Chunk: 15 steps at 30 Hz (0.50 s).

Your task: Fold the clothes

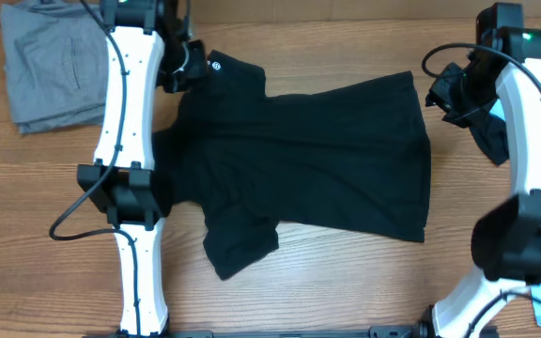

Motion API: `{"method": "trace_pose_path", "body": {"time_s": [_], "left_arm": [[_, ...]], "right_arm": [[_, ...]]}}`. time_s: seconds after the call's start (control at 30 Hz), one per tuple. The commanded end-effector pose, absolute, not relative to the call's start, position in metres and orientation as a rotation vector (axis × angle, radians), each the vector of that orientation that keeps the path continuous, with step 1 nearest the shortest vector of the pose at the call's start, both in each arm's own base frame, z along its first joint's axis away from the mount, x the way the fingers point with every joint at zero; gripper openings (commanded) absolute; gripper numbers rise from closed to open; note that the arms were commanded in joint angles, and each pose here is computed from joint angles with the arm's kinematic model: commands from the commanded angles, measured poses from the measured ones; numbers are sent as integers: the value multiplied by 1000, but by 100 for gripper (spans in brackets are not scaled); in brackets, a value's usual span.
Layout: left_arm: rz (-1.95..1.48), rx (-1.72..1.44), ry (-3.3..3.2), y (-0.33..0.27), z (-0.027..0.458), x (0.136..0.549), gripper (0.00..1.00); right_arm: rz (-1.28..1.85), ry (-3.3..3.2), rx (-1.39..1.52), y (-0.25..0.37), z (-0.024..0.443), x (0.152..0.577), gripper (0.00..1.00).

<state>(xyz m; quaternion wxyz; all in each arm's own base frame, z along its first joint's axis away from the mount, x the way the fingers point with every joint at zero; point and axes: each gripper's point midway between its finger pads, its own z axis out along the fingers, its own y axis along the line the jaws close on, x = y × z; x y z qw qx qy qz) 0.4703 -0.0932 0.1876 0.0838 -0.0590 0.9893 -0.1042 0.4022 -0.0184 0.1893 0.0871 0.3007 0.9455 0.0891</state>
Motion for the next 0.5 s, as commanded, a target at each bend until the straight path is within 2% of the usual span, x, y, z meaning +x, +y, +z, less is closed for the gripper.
{"method": "trace_pose_path", "body": {"time_s": [0.0, 0.07, 0.1, 0.13, 0.3, 0.47], "left_arm": [[-344, -108, 2820, -114, 250, 452, 34], [-333, -53, 2786, -126, 271, 437, 35], [-317, -37, 2772, -129, 279, 429, 36], [-295, -12, 2758, -133, 289, 418, 36], [-205, 56, 2775, -132, 306, 363, 38], [-132, -42, 2930, -111, 273, 314, 40]], "right_arm": [[269, 2750, 780, -4, 237, 385, 57], [248, 2767, 753, 4, 244, 371, 66], [243, 2777, 739, 8, 246, 365, 76], [238, 2793, 720, 13, 247, 358, 100], [203, 2850, 642, 34, 239, 343, 100], [179, 2913, 606, 46, 212, 337, 100]]}}
